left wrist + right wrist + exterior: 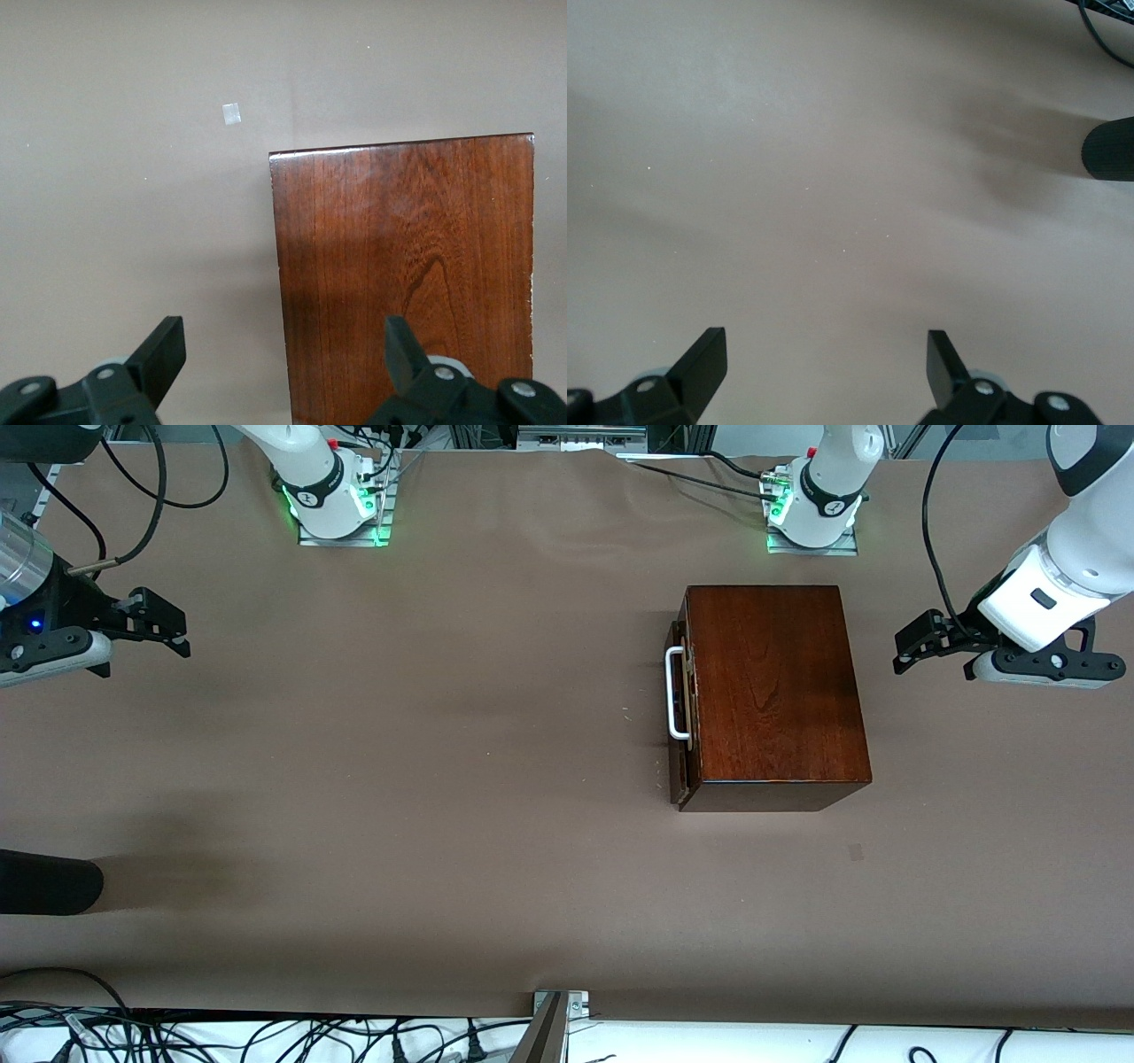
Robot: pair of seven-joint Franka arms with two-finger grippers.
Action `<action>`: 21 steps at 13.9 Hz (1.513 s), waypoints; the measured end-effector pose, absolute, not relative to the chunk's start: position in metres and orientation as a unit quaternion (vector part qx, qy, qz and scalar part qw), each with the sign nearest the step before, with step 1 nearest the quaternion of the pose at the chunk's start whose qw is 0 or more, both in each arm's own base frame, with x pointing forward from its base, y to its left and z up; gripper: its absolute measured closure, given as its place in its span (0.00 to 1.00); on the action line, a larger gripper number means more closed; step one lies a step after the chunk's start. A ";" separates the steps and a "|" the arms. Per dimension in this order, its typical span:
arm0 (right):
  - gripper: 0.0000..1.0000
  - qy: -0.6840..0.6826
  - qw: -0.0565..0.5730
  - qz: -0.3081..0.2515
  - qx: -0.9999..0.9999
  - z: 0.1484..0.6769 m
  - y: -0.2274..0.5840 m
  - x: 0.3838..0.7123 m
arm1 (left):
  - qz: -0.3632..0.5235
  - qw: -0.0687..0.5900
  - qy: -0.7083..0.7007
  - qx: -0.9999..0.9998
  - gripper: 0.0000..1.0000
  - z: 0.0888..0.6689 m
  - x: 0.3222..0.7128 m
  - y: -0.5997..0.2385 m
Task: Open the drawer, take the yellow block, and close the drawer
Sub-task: 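Move the left gripper toward the white drawer handle of the box, then lower the left gripper onto the white drawer handle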
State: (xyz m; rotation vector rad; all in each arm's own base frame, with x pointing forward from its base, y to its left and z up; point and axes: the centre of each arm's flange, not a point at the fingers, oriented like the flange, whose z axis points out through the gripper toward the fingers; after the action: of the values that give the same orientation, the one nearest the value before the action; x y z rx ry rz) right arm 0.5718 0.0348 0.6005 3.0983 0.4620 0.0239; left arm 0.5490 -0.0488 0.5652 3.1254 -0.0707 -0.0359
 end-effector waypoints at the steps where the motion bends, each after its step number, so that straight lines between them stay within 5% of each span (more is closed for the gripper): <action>1: 0.00 0.147 0.004 0.007 0.989 0.600 0.034 0.572 | -0.011 0.008 -0.023 1.000 0.00 0.565 0.549 -0.049; 14: 0.00 0.145 0.005 0.006 0.989 0.599 0.032 0.572 | -0.072 0.004 -0.046 0.996 0.00 0.559 0.544 -0.073; 21: 0.00 0.145 0.005 0.006 0.989 0.599 0.031 0.572 | -0.088 0.001 -0.073 0.993 0.00 0.526 0.536 -0.220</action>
State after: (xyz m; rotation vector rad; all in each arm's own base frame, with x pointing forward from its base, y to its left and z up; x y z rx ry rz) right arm 0.5723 0.0314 0.5992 3.0995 0.4527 0.0195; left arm 0.5356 -0.2196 0.5255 3.1193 -0.2306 -0.2765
